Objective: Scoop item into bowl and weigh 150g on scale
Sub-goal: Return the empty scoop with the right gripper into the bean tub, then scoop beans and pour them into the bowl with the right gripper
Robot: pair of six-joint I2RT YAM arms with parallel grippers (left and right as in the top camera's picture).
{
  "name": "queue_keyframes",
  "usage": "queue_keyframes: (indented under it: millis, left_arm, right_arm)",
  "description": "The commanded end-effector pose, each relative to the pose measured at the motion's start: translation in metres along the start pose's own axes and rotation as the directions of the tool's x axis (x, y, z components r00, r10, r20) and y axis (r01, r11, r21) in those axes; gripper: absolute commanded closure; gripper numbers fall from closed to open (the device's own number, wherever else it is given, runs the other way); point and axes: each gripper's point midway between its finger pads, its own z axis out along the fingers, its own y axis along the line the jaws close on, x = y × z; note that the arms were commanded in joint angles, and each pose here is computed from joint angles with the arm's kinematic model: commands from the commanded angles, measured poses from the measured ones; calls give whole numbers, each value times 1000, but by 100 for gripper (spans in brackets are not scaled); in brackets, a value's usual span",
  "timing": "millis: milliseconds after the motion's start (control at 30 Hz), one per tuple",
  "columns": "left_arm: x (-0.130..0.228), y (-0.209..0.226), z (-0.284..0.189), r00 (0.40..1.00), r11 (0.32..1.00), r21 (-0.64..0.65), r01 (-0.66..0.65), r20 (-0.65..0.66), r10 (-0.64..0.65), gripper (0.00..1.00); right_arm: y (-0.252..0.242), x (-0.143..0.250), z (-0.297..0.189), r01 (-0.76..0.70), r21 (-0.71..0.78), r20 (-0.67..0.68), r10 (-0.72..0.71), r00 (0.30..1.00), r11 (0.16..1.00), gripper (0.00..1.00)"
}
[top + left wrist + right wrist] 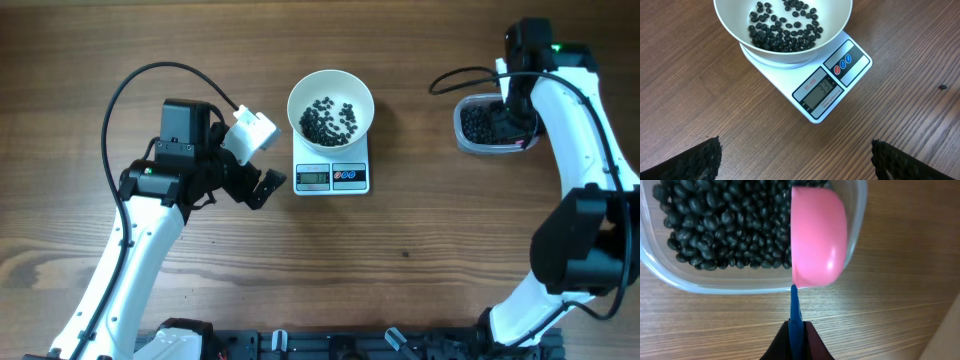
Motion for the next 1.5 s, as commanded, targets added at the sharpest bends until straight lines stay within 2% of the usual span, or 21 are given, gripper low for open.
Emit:
queue_keyframes:
  millis: [0,200,500,867,1067,1267,1467]
  left_arm:
    - [2,1,0,1000,1000,-5,15,-1,-15,0]
    - [2,1,0,1000,1000,-5,15,-1,-15,0]
    - [2,1,0,1000,1000,-5,14,-1,-14,0]
    - [2,1,0,1000,1000,-5,15,-1,-15,0]
    - [2,1,0,1000,1000,-5,15,-1,-15,0]
    - [2,1,0,1000,1000,-5,14,-1,-14,0]
    - [2,1,0,1000,1000,-5,15,-1,-15,0]
  right_arm:
    - [14,1,9,34,-80,-33,-37,999,996,96]
    - [50,4,2,81,-290,-7,-87,996,954,96]
    - [77,4,-9,75,-469,20,-74,997,880,96]
    - [43,6,-1,-89,-601,2,113,994,794,96]
    - [34,6,13,-149,-689,-31,176,984,710,96]
    - [32,-2,6,-108,-812,33,230,973,574,96]
    - [23,-2,0,-93,-854,60,274,960,513,96]
